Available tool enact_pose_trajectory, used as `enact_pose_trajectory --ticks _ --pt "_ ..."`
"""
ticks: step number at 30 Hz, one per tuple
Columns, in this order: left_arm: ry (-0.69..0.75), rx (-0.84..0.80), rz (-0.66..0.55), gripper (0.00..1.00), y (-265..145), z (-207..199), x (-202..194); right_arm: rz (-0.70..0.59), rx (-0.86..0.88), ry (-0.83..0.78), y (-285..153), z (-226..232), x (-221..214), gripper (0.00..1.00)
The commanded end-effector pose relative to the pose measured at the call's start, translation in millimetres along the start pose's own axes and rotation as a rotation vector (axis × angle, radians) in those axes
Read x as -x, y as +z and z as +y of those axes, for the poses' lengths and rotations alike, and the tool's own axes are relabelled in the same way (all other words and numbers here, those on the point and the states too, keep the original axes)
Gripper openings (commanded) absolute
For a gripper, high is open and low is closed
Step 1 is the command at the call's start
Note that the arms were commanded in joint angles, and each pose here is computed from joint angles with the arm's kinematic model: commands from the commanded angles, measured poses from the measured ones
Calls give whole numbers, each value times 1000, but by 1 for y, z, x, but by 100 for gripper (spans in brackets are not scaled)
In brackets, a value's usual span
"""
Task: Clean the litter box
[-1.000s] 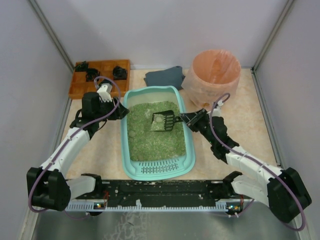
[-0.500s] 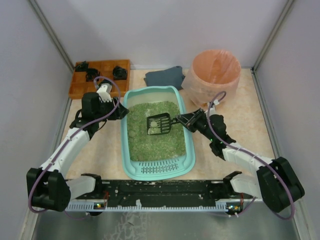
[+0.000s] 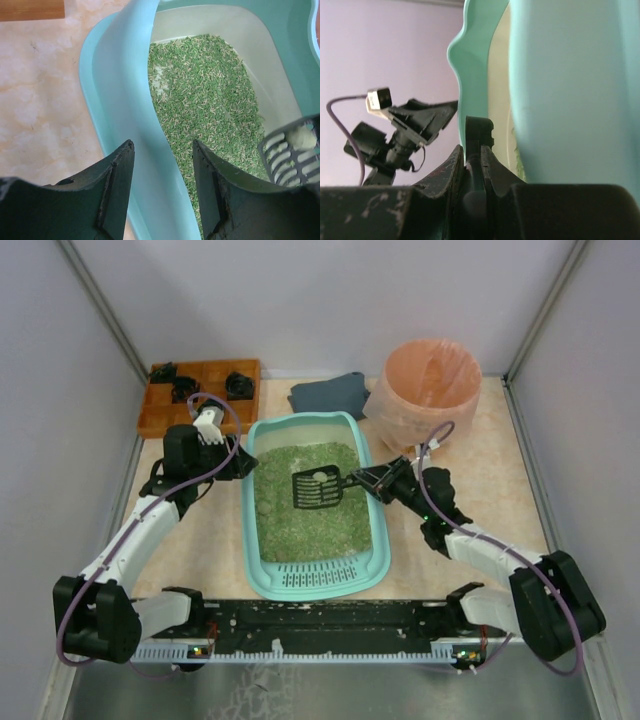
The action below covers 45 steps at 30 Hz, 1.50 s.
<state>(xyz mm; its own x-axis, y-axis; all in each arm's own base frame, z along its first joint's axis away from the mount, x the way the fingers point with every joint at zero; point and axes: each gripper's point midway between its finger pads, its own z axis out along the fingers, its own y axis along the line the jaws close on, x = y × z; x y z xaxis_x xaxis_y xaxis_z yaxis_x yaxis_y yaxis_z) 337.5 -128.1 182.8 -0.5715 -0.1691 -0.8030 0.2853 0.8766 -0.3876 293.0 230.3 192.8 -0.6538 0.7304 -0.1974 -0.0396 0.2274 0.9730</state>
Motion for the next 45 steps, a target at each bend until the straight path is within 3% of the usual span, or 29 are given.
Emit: enact_pose_trajectory --ticks 1,4,9,14,18,20,23,28,32,37,41,45 --pt "4 -8 -16 56 0 -1 6 59 145 -45 2 44 -9 0" --pt "3 0 -5 56 -1 0 3 -50 58 32 -7 13 15 0" --pt "6 -8 -22 56 -1 -1 6 94 164 -83 4 53 -18 0" --pt "6 3 -9 56 -2 1 4 -65 105 18 -7 28 16 0" --pt "8 -3 -23 57 -1 0 6 92 226 -88 1 70 -23 0" --pt "7 -2 -15 57 0 0 6 60 179 -98 3 58 -11 0" --pt "5 5 -3 57 -1 2 3 -48 154 9 -8 35 15 0" --pt "6 -7 -26 57 0 0 7 110 235 -99 3 68 -24 0" --pt "4 -1 -2 57 -2 0 4 -39 170 13 -7 38 10 0" --pt "7 -11 -31 57 -2 -2 7 66 181 -111 4 60 -14 0" --pt "4 -7 -9 57 -1 -1 4 -56 151 19 -8 36 19 0" --pt "6 -11 -25 57 -3 -1 5 32 231 -20 -6 68 6 0"
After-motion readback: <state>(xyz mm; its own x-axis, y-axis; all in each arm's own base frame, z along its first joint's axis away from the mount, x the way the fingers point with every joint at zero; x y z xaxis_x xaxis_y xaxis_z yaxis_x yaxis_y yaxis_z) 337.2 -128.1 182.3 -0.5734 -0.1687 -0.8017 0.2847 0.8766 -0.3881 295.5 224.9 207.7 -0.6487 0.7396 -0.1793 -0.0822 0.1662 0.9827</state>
